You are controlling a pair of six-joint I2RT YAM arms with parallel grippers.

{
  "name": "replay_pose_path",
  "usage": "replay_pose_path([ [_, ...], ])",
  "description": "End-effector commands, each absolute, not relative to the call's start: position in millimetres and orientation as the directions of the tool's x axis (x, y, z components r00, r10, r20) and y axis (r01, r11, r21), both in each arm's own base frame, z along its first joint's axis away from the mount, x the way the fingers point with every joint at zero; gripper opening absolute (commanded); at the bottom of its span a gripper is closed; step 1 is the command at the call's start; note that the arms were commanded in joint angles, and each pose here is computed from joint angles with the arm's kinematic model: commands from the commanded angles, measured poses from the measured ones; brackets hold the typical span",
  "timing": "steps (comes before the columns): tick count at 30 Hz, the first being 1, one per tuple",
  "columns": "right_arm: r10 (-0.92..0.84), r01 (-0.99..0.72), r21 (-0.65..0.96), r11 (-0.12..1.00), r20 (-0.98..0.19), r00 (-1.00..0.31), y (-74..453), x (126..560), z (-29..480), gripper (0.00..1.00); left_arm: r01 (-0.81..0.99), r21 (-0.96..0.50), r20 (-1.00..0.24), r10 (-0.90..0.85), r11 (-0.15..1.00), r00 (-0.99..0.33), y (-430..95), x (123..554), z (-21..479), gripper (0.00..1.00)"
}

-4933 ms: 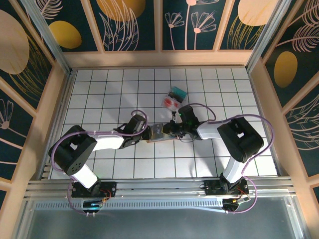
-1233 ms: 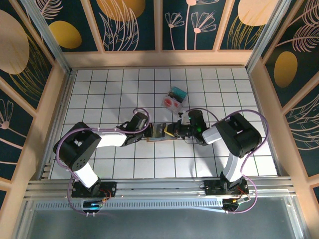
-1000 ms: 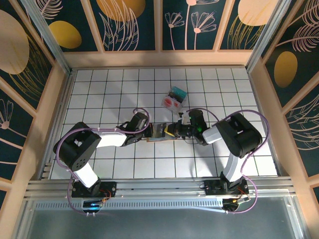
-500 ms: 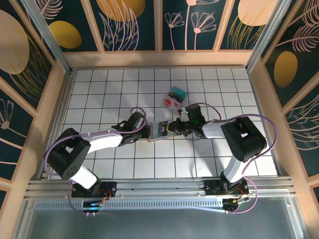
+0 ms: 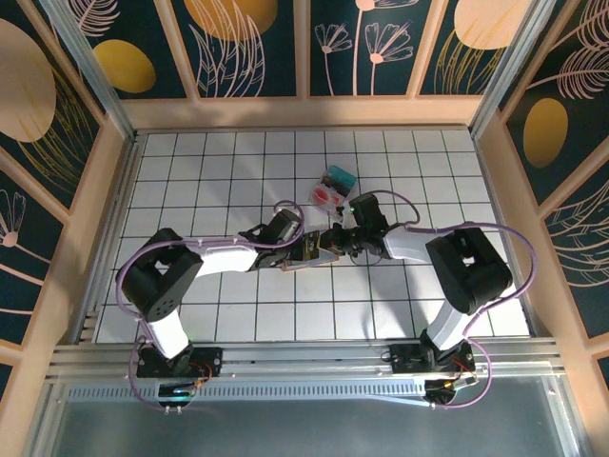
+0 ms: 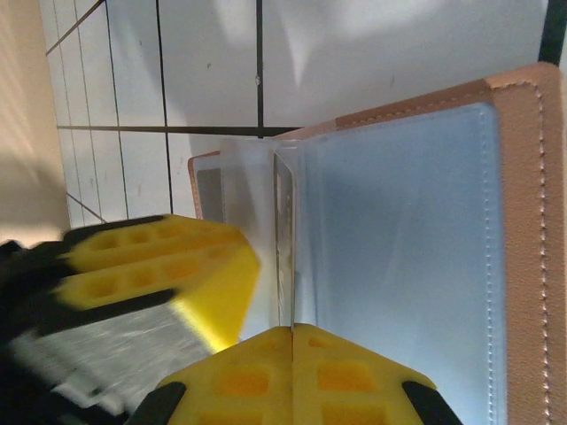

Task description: Take the credit cards out of the card holder

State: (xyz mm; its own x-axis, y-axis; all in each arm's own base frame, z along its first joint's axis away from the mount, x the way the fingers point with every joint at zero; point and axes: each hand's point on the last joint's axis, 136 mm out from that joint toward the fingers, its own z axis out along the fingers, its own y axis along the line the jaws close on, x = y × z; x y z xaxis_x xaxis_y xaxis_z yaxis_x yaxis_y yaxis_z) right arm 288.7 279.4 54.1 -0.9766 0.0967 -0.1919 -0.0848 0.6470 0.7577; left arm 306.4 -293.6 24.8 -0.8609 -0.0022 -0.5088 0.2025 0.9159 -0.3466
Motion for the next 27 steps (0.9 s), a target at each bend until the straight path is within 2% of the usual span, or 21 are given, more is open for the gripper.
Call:
replay_pose_path([
  [1, 0.092, -0.11, 0.736, 0.668, -0.229, -0.969, 280, 294, 63, 0.0, 0.174, -0.264, -0.499, 0.02, 0.949, -0.867, -277, 305, 15, 0.11],
  [6, 0.115, -0.096, 0.747, 0.657, -0.225, -0.968, 281, 294, 60, 0.0, 0.132, -0.237, -0.46, 0.008, 0.963, -0.888, -264, 296, -5, 0.08],
  [10, 0.097, -0.124, 0.76, 0.638, -0.239, -0.966, 293, 291, 61, 0.14, 0.136, -0.259, -0.43, 0.012, 0.956, -0.903, -269, 291, -15, 0.05],
  [15, 0.087, -0.146, 0.764, 0.629, -0.255, -0.963, 302, 296, 63, 0.18, 0.143, -0.283, -0.432, 0.007, 0.948, -0.902, -275, 293, -13, 0.05],
  [17, 0.085, -0.147, 0.756, 0.637, -0.258, -0.962, 303, 298, 61, 0.16, 0.144, -0.283, -0.429, 0.009, 0.948, -0.903, -276, 293, -14, 0.05],
  [20, 0.084, -0.146, 0.73, 0.667, -0.268, -0.96, 300, 301, 59, 0.02, 0.137, -0.278, -0.426, 0.006, 0.951, -0.905, -275, 293, -14, 0.05],
  [21, 0.086, -0.141, 0.704, 0.696, -0.276, -0.957, 295, 303, 57, 0.0, 0.135, -0.269, -0.432, 0.006, 0.954, -0.902, -272, 293, -12, 0.06],
  [23, 0.084, -0.142, 0.658, 0.739, -0.3, -0.95, 286, 305, 58, 0.0, 0.129, -0.25, -0.46, 0.0, 0.96, -0.888, -267, 297, -2, 0.09],
  [27, 0.065, -0.156, 0.596, 0.788, -0.334, -0.94, 275, 305, 66, 0.0, 0.117, -0.178, -0.526, 0.006, 0.977, -0.85, -251, 304, 23, 0.24],
])
